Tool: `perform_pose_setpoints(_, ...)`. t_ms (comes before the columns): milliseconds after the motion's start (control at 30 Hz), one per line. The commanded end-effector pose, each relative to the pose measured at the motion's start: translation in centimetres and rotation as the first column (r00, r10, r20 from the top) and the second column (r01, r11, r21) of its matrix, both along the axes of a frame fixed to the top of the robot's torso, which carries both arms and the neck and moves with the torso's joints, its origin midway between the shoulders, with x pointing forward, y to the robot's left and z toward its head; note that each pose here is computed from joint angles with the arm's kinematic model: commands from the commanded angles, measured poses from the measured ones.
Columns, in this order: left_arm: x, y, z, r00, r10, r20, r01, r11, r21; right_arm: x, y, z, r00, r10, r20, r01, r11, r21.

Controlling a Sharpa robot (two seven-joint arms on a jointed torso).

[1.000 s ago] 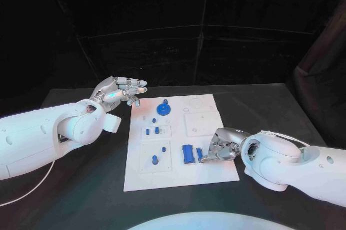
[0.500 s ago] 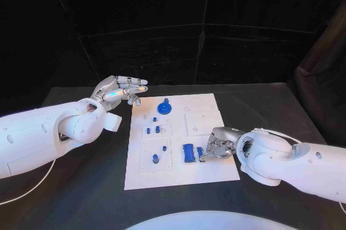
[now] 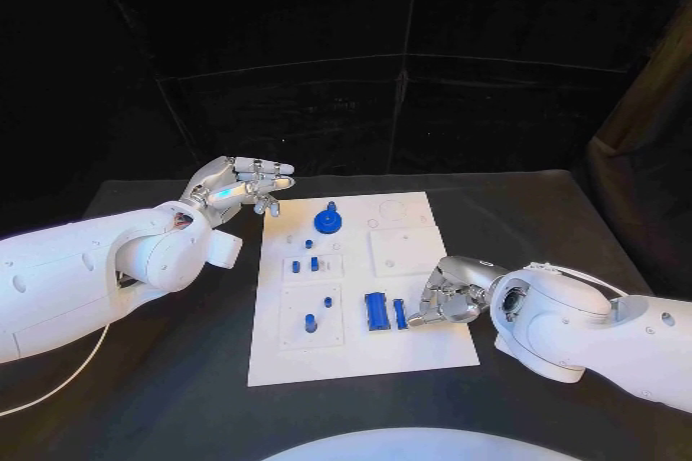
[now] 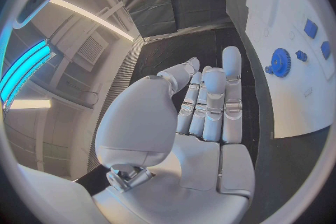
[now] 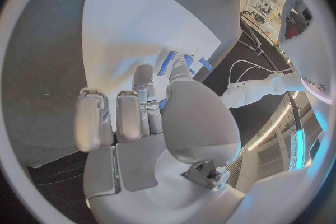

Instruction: Assemble the parts on the task board

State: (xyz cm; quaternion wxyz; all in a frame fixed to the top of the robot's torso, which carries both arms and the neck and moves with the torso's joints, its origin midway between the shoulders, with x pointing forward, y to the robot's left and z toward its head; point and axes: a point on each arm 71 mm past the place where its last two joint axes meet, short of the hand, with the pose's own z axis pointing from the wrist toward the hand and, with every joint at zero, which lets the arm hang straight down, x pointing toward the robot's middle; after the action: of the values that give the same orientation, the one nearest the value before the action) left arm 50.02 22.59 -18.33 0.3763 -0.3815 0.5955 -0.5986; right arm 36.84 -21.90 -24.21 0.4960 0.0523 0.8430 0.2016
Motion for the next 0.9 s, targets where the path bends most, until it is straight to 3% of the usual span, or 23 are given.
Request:
perform_pose_setpoints(33, 0.16, 0.0, 0.07, 1.000, 0.003, -0.005, -0.004, 1.000, -0.022, 0.5, 0.4, 0.9, 0.999, 0.004, 0.033, -0.013, 0.962, 0.272)
perform_pose_setpoints(167, 0.50, 0.2, -0.29, 1.000, 0.019, -0.019, -0.020, 0.998, -0.053, 2.5, 0.0, 1.6, 0.999, -0.015, 0.040, -0.007, 0.864, 0.504)
perform_pose_setpoints(300, 1.03, 0.4, -0.57, 0.999, 0.039, -0.028, -0.041, 0.996, -0.083, 5.8, -0.3, 1.5, 0.998, -0.061, -0.007, 0.049, 0.708, 0.704)
perform_pose_setpoints(400, 1.57, 0.8, -0.83, 0.997, 0.067, -0.030, -0.070, 0.992, -0.109, 8.7, -0.6, 1.5, 0.993, -0.110, -0.029, 0.090, 0.595, 0.799)
perform_pose_setpoints(533, 2.50, 1.2, -1.18, 0.993, 0.113, -0.024, -0.116, 0.985, -0.126, 12.2, -1.2, 1.6, 0.982, -0.185, -0.030, 0.119, 0.491, 0.863)
perform_pose_setpoints(700, 4.02, 1.3, -1.91, 0.984, 0.178, -0.008, -0.178, 0.977, -0.117, 15.1, -1.9, 1.2, 0.967, -0.252, -0.034, 0.141, 0.423, 0.895)
perform_pose_setpoints(833, 4.69, 1.2, -2.24, 0.977, 0.212, -0.004, -0.211, 0.971, -0.113, 16.1, -1.9, 1.1, 0.964, -0.262, -0.031, 0.138, 0.401, 0.905)
perform_pose_setpoints(867, 4.44, 0.8, -2.49, 0.986, 0.163, -0.024, -0.164, 0.984, -0.073, 15.9, -2.1, 0.6, 0.961, -0.277, -0.021, 0.166, 0.513, 0.842)
perform_pose_setpoints(900, 4.43, 0.8, -2.50, 0.986, 0.163, -0.024, -0.164, 0.984, -0.073, 15.9, -2.1, 0.6, 0.960, -0.278, -0.021, 0.167, 0.512, 0.842)
